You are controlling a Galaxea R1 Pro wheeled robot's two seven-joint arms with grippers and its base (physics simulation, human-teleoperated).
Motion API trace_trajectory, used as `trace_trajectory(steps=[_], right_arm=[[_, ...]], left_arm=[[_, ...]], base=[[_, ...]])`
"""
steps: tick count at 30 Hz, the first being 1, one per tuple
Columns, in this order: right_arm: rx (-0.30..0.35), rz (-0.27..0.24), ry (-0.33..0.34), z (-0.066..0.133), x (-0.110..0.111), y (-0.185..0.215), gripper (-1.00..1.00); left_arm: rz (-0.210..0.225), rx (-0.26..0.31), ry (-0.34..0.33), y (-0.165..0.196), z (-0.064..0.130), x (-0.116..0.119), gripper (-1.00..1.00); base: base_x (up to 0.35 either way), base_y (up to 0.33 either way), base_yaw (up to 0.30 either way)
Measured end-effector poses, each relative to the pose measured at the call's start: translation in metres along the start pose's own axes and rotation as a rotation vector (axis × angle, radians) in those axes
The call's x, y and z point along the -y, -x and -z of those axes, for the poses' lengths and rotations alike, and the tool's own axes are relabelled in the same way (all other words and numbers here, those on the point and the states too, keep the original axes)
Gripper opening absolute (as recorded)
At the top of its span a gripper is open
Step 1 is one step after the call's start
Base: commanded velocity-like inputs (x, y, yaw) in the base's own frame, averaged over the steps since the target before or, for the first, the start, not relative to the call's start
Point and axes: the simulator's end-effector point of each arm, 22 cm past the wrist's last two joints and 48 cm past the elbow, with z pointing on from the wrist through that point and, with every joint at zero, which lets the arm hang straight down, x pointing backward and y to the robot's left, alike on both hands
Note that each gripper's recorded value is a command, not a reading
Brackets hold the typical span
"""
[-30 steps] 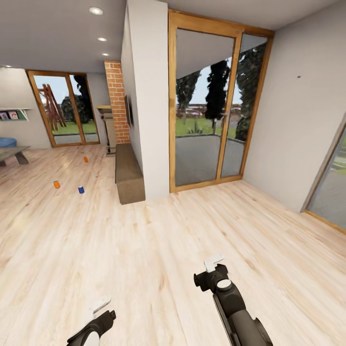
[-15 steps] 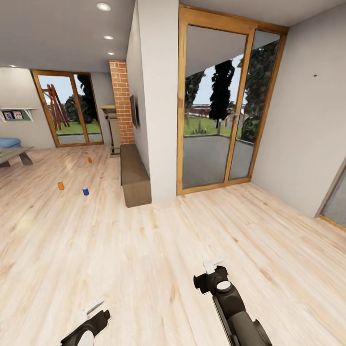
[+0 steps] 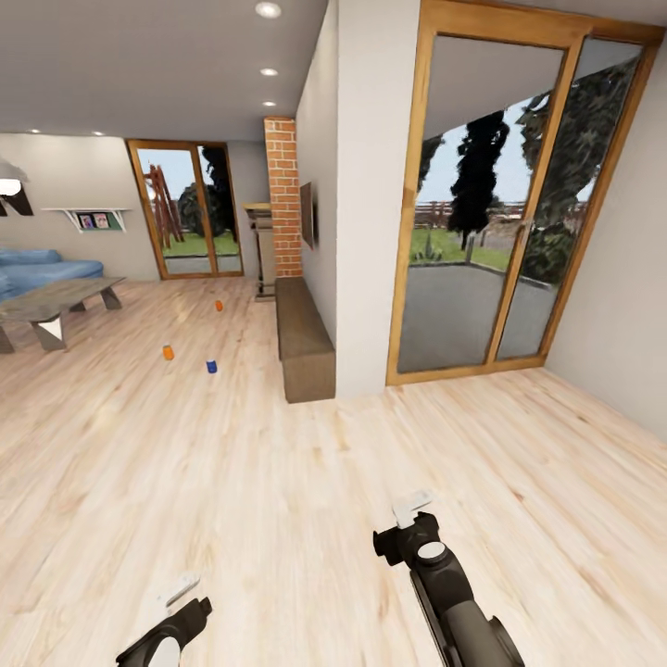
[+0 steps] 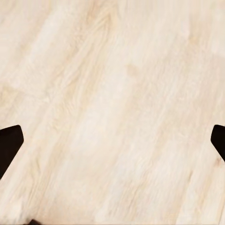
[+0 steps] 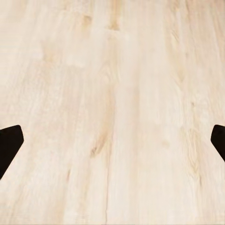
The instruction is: Put the three can of soda from the living room inside the tash can in the kitchen.
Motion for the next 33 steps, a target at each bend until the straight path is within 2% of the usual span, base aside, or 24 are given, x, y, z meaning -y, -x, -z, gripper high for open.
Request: trace_trajectory(steps=[8,17,18,23,33], right_arm=[[-0.002,0.002,-0.001,0.000,0.000,-0.001,1.00],[-0.003,0.011,0.006,0.001,-0.005,-0.004,1.00],[0.002,0.026,0.018,0.002,-0.013,-0.002,1.00],[0.005,0.044,0.040,0.004,-0.025,-0.001,1.00],[0.005,0.054,0.046,0.004,-0.029,0.000,1.00]], left_arm=[[-0.002,0.000,0.002,0.000,0.000,-0.001,1.00],[-0.010,0.002,0.008,-0.002,0.001,0.001,1.00],[-0.011,0.002,0.006,-0.002,0.001,0.001,1.00],[-0.007,0.000,0.003,-0.001,0.000,0.000,1.00],[-0.003,-0.001,0.002,-0.001,0.000,-0.001,1.00]], base=[[0.331,0.054,0.292],[0.343,0.003,0.053],[0.344,0.000,0.007],[0.342,0.057,0.013],[0.332,0.172,0.227]])
